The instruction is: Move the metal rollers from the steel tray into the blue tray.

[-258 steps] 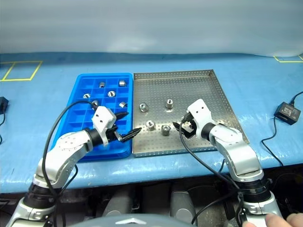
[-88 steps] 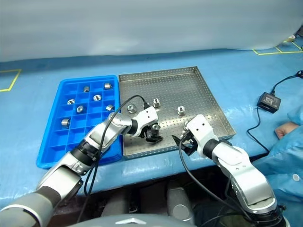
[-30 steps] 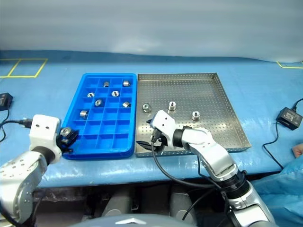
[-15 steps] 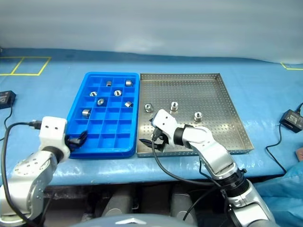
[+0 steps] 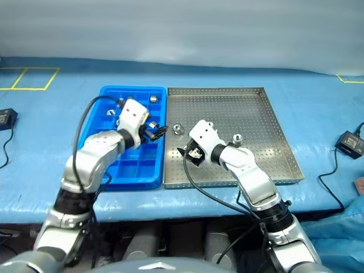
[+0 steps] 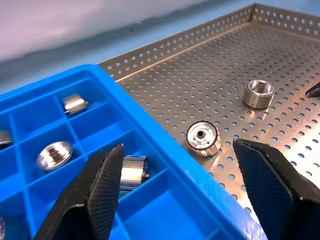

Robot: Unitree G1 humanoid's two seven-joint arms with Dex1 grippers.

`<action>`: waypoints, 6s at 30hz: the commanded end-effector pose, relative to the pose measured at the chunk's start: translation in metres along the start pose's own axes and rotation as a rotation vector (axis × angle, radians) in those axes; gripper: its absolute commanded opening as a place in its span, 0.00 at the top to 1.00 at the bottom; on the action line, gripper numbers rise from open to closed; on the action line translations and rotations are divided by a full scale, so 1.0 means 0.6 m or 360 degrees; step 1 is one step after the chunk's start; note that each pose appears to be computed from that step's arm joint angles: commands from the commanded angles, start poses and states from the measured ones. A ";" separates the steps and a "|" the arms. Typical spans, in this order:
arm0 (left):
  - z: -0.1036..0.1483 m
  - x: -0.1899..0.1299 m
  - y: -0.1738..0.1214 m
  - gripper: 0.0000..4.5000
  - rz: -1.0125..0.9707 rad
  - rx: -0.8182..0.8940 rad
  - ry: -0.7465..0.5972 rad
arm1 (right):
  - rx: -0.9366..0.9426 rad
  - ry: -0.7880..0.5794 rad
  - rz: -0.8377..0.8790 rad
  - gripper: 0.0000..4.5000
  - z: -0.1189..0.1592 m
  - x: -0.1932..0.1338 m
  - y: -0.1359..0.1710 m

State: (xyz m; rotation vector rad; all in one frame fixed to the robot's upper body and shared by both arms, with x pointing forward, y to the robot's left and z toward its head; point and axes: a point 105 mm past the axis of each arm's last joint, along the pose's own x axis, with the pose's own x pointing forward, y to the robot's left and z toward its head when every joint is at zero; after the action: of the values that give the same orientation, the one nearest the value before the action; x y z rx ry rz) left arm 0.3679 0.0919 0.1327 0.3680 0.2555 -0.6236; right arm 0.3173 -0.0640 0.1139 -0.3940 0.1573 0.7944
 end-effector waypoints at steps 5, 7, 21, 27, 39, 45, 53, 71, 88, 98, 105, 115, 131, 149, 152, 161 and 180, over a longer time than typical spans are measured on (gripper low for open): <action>-0.006 0.042 0.004 0.16 -0.0240 0.0466 0.0288 | 0.0033 -0.0053 -0.0080 0.00 0.004 -0.016 0.011; -0.012 0.045 0.015 0.16 -0.0235 0.0555 0.0357 | 0.0044 -0.0056 -0.0091 0.00 0.002 -0.017 0.014; -0.039 0.068 0.059 0.16 -0.0316 0.0834 0.0708 | 0.0115 -0.0143 -0.0144 0.00 0.007 -0.015 0.029; -0.050 0.074 0.057 0.24 -0.0353 0.0767 0.0748 | 0.0159 -0.0200 -0.0203 0.00 0.017 -0.016 0.018; -0.057 0.069 0.050 0.92 -0.0408 0.0646 0.0691 | 0.0167 -0.0206 -0.0232 0.00 0.019 -0.011 0.009; -0.057 0.061 0.050 0.99 -0.0431 0.0602 0.0647 | 0.0158 -0.0198 -0.0217 0.00 0.018 -0.006 0.008; -0.044 0.058 0.051 0.99 -0.0422 0.0594 0.0544 | 0.0136 -0.0196 -0.0178 0.00 0.019 0.001 0.013; -0.014 0.090 0.074 0.21 -0.0199 0.0635 0.0533 | 0.0200 -0.0209 -0.0201 0.00 0.013 0.000 0.017; -0.055 0.076 0.093 0.49 -0.0198 0.0746 0.0763 | 0.0207 -0.0223 -0.0266 0.00 0.017 -0.009 0.001; -0.048 0.071 0.093 0.69 -0.0218 0.0566 0.0668 | 0.0198 -0.0231 -0.0216 0.00 0.022 -0.001 0.013; 0.031 0.048 0.039 0.69 -0.0604 -0.0093 0.0237 | 0.0209 -0.0229 -0.0210 0.00 0.019 -0.001 0.010; 0.061 -0.026 0.065 0.69 -0.0443 -0.0207 -0.0027 | 0.0186 -0.0234 -0.0142 0.00 0.023 -0.001 0.018; -0.046 -0.165 0.088 0.69 0.0479 -0.0196 0.0086 | 0.0307 -0.0448 0.0242 0.00 0.071 -0.036 0.045; -0.133 -0.188 0.079 0.69 0.0697 -0.0390 0.0299 | 0.0256 -0.0293 0.0113 0.00 0.049 -0.037 0.024; -0.137 -0.195 0.084 0.49 0.0740 -0.0380 0.0316 | 0.0259 -0.0274 0.0082 0.00 0.045 -0.036 0.021; -0.136 -0.208 0.093 0.00 0.0821 -0.0409 0.0299 | 0.0258 -0.0252 0.0057 0.00 0.041 -0.031 0.017; -0.124 -0.206 0.082 0.00 0.0773 -0.0476 0.0211 | 0.0245 -0.0204 0.0053 0.00 0.032 -0.026 0.018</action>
State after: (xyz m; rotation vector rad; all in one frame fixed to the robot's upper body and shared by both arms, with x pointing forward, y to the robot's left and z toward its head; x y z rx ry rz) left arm 0.2935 0.2261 0.1071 0.1611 0.4185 -0.0697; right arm 0.2971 -0.0600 0.1243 -0.1789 0.1346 0.8312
